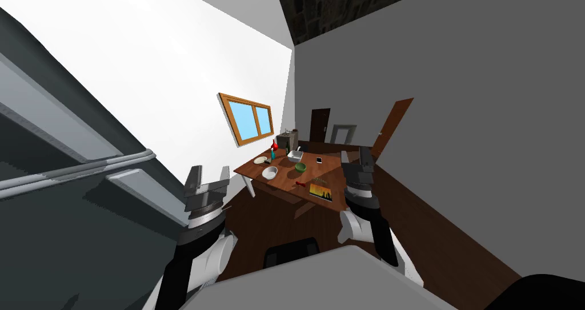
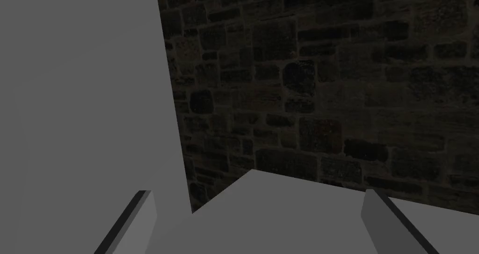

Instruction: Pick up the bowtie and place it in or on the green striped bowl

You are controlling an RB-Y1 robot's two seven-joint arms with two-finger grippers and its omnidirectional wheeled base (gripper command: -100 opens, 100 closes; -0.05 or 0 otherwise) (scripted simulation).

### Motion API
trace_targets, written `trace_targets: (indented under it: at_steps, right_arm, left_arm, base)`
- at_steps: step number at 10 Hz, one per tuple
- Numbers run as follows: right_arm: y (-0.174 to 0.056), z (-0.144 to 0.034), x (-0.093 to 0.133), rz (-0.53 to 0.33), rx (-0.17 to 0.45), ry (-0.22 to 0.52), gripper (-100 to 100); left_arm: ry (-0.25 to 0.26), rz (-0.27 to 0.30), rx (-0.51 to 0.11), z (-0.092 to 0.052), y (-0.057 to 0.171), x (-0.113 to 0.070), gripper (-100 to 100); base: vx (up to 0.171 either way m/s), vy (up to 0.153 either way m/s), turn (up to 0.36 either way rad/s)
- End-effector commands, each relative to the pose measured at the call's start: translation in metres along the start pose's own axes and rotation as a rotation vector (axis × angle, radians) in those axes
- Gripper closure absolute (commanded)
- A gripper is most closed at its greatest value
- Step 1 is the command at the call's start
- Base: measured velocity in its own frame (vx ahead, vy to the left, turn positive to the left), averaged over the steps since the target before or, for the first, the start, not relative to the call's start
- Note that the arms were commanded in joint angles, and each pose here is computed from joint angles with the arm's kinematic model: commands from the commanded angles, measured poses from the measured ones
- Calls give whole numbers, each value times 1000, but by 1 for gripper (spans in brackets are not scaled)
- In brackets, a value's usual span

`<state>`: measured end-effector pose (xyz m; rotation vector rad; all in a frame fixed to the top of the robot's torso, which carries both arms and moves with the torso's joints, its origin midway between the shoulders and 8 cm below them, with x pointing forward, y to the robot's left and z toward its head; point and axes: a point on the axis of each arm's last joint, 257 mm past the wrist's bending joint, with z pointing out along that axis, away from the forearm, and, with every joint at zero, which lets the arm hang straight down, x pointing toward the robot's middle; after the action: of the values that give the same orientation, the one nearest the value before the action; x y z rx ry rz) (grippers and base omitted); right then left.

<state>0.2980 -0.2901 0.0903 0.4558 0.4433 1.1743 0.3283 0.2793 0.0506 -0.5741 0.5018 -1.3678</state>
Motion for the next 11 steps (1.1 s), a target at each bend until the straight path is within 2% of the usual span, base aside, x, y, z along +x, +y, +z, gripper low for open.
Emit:
trace_targets:
  at_steps: [1,3,5,6,7,8,9,10,11]
  right_arm:
    - [-6,-3,9,-4,8,53,-100]
    - [-12,-6,15,-7,18,96,-100]
    - [-32,-18,29,-12,55,182,-100]
    - [-31,-18,31,-14,52,195,-100]
    - [-44,-26,37,-18,78,242,-100]
    - [-44,-27,38,-19,77,249,-100]
    - [-58,-37,45,-24,107,300,-100]
    - [-58,-37,45,-26,106,306,-100]
    - [-73,-49,51,-32,139,356,-100]
  left_arm:
    - [0,0,0,0,0,0,0]
    - [0,0,0,0,0,0,0]
    - [0,0,0,0,0,0,0]
    - [0,0,0,0,0,0,0]
    - [0,0,0,0,0,0,0]
    - [0,0,0,0,0,0,0]
    - [0,0,0,0,0,0,0]
    - [0,0,0,0,0,0,0]
    - [0,0,0,0,0,0,0]
  base:
    - [-14,7,51]
    - [-30,6,53]
    - [-33,9,88]
    - [-28,9,39]
    - [-31,15,82]
    - [-25,10,55]
    - [-25,8,90]
    - [-21,8,53]
    - [-30,21,136]
